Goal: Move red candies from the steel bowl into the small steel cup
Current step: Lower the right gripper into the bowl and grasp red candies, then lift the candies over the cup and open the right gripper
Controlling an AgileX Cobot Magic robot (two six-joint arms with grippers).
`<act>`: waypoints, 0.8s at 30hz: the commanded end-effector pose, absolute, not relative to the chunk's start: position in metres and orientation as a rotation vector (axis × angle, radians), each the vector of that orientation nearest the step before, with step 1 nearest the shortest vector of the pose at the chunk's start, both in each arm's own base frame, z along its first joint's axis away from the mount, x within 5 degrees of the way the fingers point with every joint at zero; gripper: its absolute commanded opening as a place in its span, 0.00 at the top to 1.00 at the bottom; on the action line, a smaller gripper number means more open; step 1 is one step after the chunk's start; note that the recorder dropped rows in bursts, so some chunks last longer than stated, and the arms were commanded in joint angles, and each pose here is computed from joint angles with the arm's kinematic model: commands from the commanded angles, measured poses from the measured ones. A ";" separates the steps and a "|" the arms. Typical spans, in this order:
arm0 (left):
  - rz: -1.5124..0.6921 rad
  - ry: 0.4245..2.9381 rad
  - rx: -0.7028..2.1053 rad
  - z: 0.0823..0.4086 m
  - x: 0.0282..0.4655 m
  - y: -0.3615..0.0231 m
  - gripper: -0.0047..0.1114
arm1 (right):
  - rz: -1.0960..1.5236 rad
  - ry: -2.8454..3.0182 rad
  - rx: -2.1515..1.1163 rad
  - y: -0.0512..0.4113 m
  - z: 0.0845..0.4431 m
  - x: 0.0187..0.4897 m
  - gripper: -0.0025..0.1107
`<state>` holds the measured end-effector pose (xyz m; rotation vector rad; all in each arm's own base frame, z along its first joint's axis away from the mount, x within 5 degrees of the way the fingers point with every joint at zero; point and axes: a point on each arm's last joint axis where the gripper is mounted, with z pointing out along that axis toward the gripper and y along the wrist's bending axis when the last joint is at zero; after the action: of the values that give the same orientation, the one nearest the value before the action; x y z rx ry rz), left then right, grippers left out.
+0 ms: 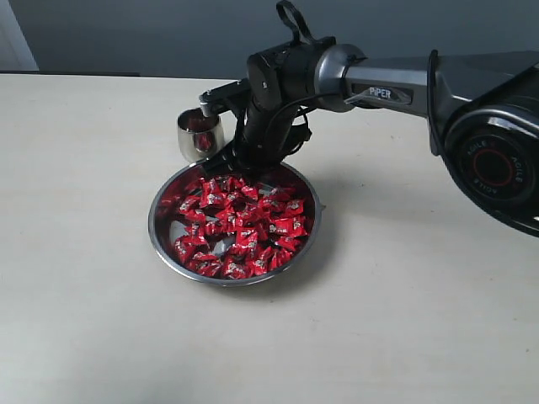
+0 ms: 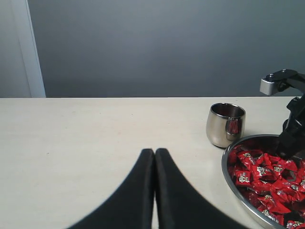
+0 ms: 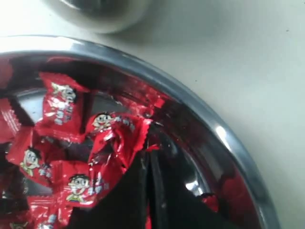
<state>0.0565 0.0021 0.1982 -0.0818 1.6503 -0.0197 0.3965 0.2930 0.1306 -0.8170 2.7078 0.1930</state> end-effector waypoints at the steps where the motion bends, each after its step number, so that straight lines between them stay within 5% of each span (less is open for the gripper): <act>1: -0.022 1.639 -0.086 0.199 0.056 0.002 0.96 | 0.218 2.633 -0.792 0.293 0.158 0.399 0.98; 11: -0.022 1.641 -0.086 0.199 0.056 0.002 0.96 | 0.355 2.325 -0.704 0.302 0.211 0.410 0.98; 24: -0.022 1.641 -0.086 0.199 0.056 0.002 0.96 | 0.488 2.140 -0.582 0.318 0.194 0.427 0.98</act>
<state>0.0565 0.0021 0.1982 -0.0818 1.6503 -0.0197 0.4235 0.3172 0.1916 -0.6009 2.1845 0.4829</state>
